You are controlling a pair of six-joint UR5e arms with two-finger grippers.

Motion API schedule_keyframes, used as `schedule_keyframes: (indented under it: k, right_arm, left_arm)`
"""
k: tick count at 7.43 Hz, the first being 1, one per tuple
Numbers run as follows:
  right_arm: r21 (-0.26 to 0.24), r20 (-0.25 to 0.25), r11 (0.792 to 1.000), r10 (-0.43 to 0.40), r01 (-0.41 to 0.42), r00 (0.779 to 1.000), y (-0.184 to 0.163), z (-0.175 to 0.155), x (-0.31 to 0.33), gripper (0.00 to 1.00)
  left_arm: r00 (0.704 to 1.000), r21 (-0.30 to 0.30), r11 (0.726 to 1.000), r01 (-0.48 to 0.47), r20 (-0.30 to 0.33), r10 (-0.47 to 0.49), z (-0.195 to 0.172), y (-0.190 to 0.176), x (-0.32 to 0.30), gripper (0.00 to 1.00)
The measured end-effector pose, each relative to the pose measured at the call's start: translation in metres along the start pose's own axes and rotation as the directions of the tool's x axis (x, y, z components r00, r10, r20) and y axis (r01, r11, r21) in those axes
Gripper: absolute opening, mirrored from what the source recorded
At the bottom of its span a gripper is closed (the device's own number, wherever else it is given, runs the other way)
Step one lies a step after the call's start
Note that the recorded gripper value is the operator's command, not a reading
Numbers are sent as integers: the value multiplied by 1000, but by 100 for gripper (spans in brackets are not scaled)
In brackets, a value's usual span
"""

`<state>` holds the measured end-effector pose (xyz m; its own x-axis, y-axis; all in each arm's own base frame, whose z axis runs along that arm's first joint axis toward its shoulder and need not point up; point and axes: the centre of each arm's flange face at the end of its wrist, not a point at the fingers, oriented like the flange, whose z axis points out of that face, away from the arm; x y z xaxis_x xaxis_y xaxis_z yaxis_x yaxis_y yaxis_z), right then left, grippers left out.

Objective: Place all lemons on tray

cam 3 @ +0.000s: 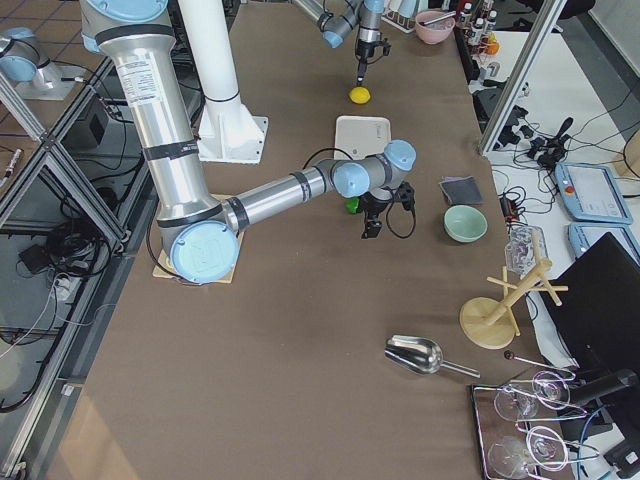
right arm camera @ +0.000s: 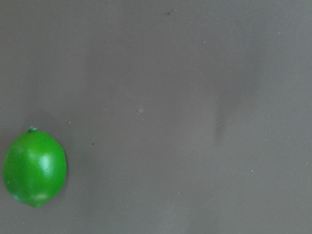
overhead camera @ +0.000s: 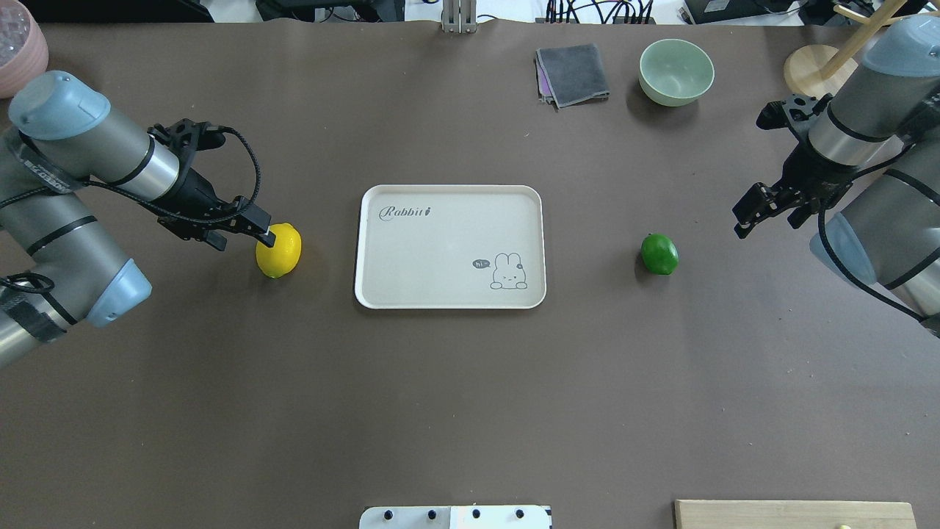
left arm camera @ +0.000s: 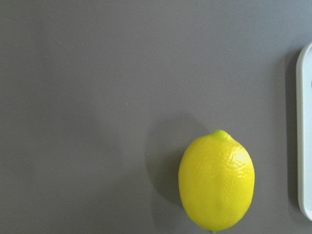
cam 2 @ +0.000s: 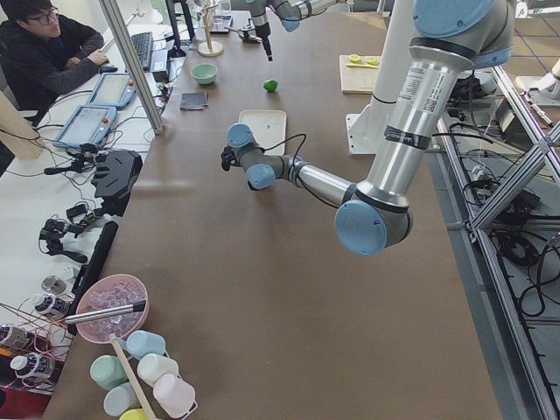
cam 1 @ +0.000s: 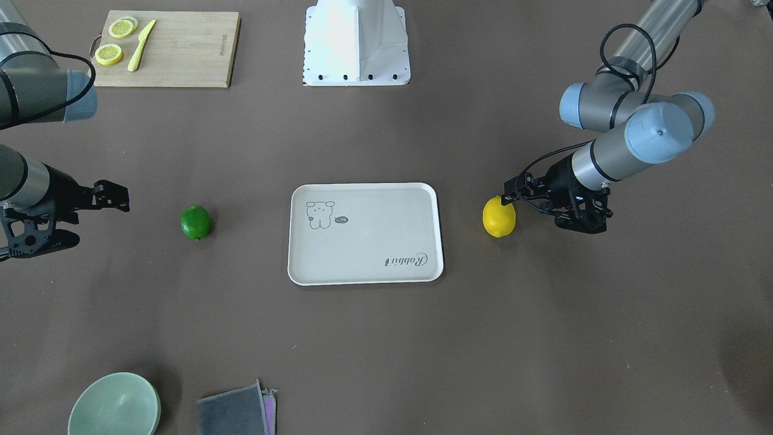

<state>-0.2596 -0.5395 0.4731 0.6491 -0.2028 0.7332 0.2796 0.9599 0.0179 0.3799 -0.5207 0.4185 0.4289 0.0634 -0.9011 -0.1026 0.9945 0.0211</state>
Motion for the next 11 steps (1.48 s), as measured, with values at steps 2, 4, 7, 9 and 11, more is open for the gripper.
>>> schedule_keyframes:
  k: [2, 4, 7, 9, 11]
  right_arm:
    - [0, -1, 1000, -1, 1, 1000, 0, 0, 0, 100]
    - [-1, -2, 1000, 0, 0, 1000, 0, 1, 0, 100]
    - [-2, -4, 1000, -1, 1, 1000, 1, 2, 0, 100]
    - [-2, -5, 1000, -2, 2, 1000, 1, 2, -1, 100]
    - [-2, -5, 1000, -2, 2, 1000, 1, 2, -1, 100]
  left_arm:
    - [1000, 13, 1000, 14, -9, -14, 22, 8, 12, 99]
    - [1000, 8, 1000, 17, -11, -16, 32, 13, 19, 65]
    - [999, 10, 999, 47, -14, -47, 39, 11, 31, 0]
    - [997, 19, 997, 72, -26, -72, 35, 8, 42, 0]
    - [987, 29, 989, 147, -64, -145, 28, -3, 81, 0]
